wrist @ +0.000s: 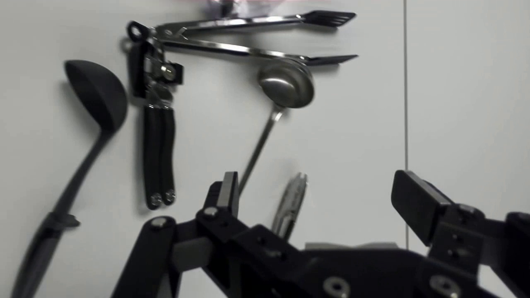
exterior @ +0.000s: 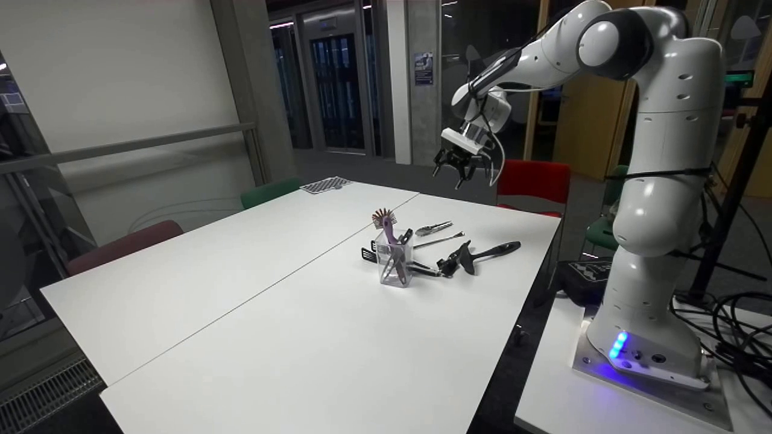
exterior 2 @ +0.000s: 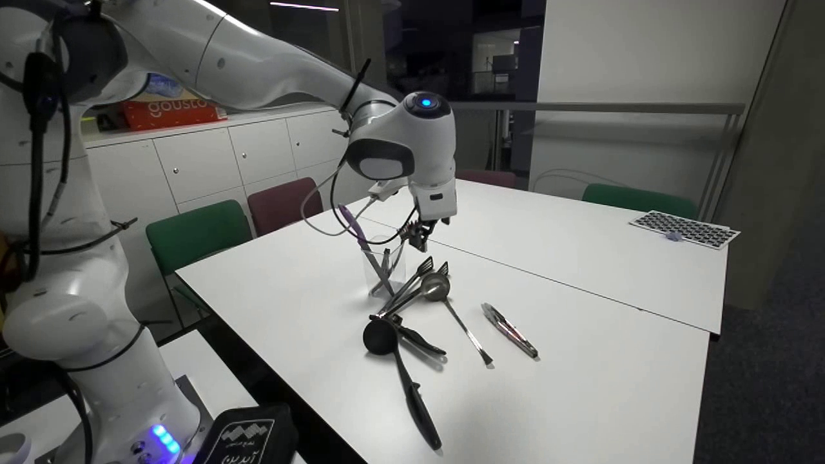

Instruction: Remove the tongs from the plastic and put them on the table

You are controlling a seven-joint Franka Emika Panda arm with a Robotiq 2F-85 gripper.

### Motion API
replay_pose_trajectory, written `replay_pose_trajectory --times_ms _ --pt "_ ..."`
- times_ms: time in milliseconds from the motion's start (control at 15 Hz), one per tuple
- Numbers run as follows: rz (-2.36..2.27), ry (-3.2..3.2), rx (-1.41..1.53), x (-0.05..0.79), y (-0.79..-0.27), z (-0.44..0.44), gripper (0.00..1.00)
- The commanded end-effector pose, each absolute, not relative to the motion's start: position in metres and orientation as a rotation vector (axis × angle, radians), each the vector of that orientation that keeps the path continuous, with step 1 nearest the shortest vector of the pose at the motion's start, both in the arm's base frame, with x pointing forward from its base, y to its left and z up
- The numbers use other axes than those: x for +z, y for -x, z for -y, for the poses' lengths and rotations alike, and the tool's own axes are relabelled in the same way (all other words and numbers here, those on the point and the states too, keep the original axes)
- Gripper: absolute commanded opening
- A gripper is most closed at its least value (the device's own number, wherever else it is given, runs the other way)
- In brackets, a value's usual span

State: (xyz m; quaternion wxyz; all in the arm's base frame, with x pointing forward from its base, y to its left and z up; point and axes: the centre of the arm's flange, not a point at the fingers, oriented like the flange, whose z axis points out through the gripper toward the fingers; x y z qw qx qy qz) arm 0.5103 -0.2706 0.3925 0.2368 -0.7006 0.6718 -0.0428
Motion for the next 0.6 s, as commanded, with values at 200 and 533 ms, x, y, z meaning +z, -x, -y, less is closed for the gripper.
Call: replay_pose_trajectory --times_ms 200,533 --pt "-1.847 1.939 -0.067 0.3810 -0.4969 0.2644 1.00" --pt "-1.849 1.941 -0.066 0.3796 -0.4990 0.2652 1.00"
